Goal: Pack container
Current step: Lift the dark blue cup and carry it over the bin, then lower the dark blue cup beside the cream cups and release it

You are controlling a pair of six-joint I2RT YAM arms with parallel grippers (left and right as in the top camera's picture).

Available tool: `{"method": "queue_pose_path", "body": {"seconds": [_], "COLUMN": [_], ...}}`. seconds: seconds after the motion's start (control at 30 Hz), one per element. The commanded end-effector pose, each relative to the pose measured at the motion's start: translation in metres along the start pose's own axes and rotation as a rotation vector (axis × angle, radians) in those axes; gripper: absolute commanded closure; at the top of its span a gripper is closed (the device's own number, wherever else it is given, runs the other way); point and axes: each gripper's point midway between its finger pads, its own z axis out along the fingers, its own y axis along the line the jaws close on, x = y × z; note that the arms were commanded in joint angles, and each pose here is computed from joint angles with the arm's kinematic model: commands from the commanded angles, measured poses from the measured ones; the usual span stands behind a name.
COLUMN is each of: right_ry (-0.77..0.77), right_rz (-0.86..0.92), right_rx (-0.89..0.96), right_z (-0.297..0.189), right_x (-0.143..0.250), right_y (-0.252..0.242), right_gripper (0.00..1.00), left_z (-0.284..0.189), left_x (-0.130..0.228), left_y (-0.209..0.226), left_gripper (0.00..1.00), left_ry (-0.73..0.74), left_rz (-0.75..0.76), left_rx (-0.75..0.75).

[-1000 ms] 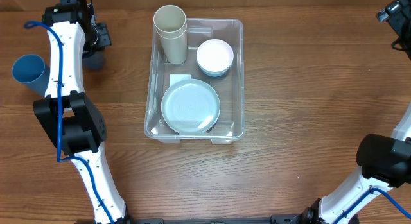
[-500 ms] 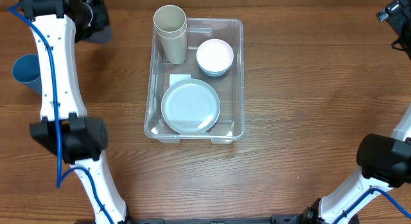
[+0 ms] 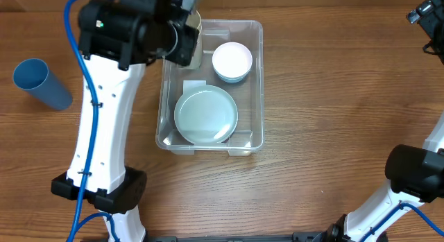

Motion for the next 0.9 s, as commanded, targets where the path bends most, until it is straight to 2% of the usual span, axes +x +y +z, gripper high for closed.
{"method": "queue_pose_path", "body": {"seconds": [0.0,0.2,0.47,0.87], "right_ry": [-0.018,-0.018,-0.018,-0.018], "right_rz": [0.008,0.008,0.009,0.008], "right_rx": [0.004,0.004,0.004,0.004], "right_z": [-0.003,-0.003,-0.003,-0.003], "right_x": [-0.003,-0.004,-0.004,-0.004], "right_y": [0.0,0.0,0.0,0.0], "right_gripper": [0.0,0.0,0.0,0.0], "left_z": [0.024,0.083,0.148,0.171], "left_x": [0.012,0.026,0.044,0.033], "left_y": [0.004,0.007,0.007,0.01], "left_gripper": [0.96,0.96,0.96,0.96], "left_ry": [0.097,0.249,0.383,0.339], "left_rz": [0.079,0.118,0.177,0.284], "left_rx": [-0.035,-0.017,0.02,0.031]}}
